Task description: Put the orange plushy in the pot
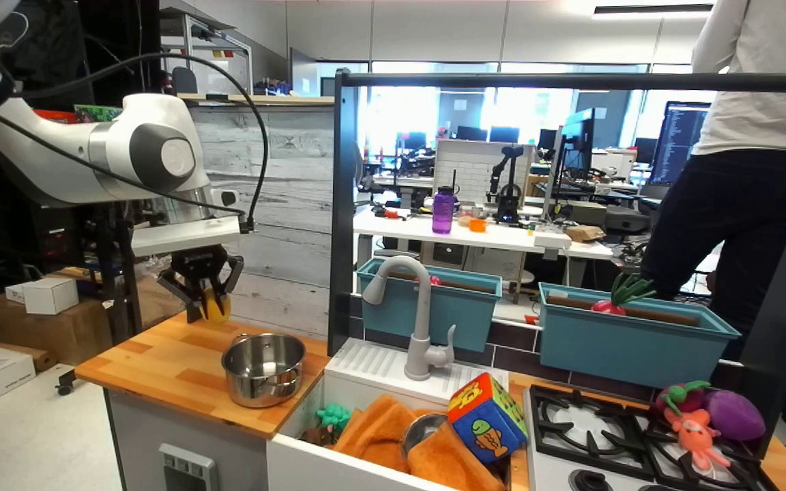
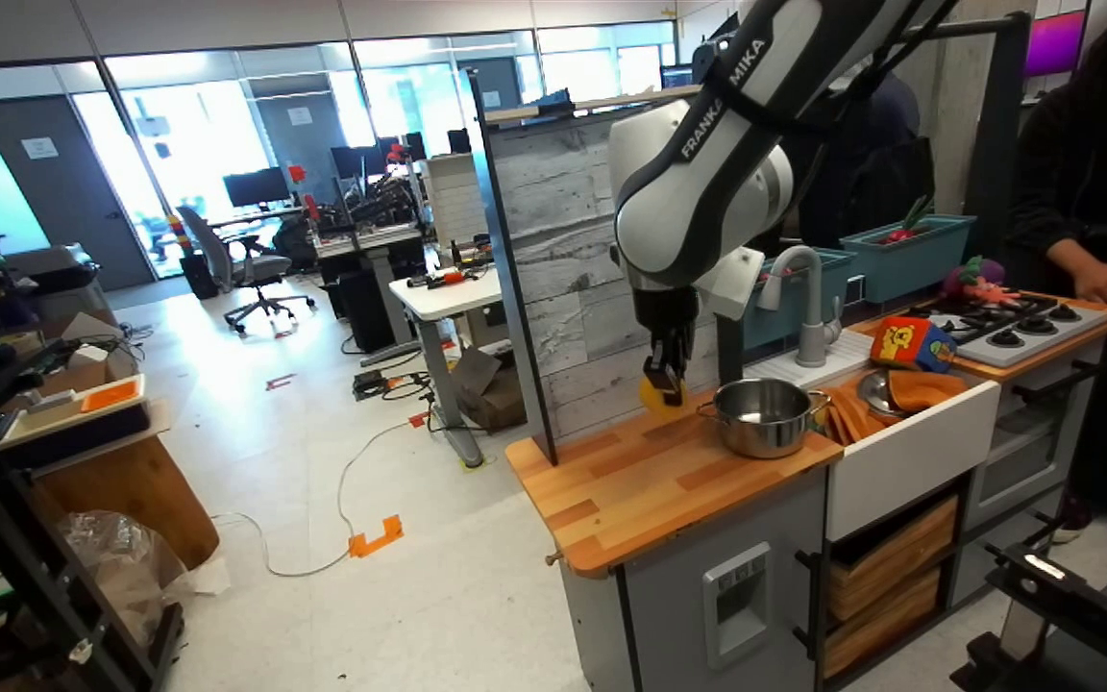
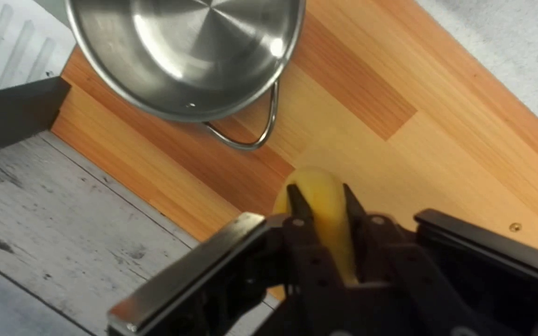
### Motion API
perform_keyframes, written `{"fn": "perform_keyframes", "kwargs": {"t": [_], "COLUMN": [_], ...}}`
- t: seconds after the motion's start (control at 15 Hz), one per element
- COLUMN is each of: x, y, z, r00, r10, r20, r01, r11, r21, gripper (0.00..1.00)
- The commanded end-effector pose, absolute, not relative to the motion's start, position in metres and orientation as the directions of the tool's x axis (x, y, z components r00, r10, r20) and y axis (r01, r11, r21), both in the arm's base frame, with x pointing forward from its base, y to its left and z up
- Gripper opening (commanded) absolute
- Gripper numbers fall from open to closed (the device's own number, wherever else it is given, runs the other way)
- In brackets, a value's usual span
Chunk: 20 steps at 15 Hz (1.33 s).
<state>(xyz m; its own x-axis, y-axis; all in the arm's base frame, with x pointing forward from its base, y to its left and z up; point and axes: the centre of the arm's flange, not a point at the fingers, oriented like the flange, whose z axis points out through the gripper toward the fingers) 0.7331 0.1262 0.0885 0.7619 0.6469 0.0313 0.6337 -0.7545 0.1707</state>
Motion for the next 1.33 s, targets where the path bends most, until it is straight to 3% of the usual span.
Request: {"fn": "perform_keyframes", "kwargs": {"t": [0.0,0.67,1.27], "x": [0.692,0.651,0.666], "y": [0.095,-0.004,-0.023], "z": [0.128,0.146,0.142], "r00": [0.789,0.921,0.946], "r10": [0.614,0.389,0.323], "r20": [0.032,-0.021,-0.020], "r01": [0.601,0.387,0.321], "r11": [-0.781,-0.906,-0.929], "r21": [0.173,0.171,0.181], "gripper": [0.05,0.05,0.05]}}
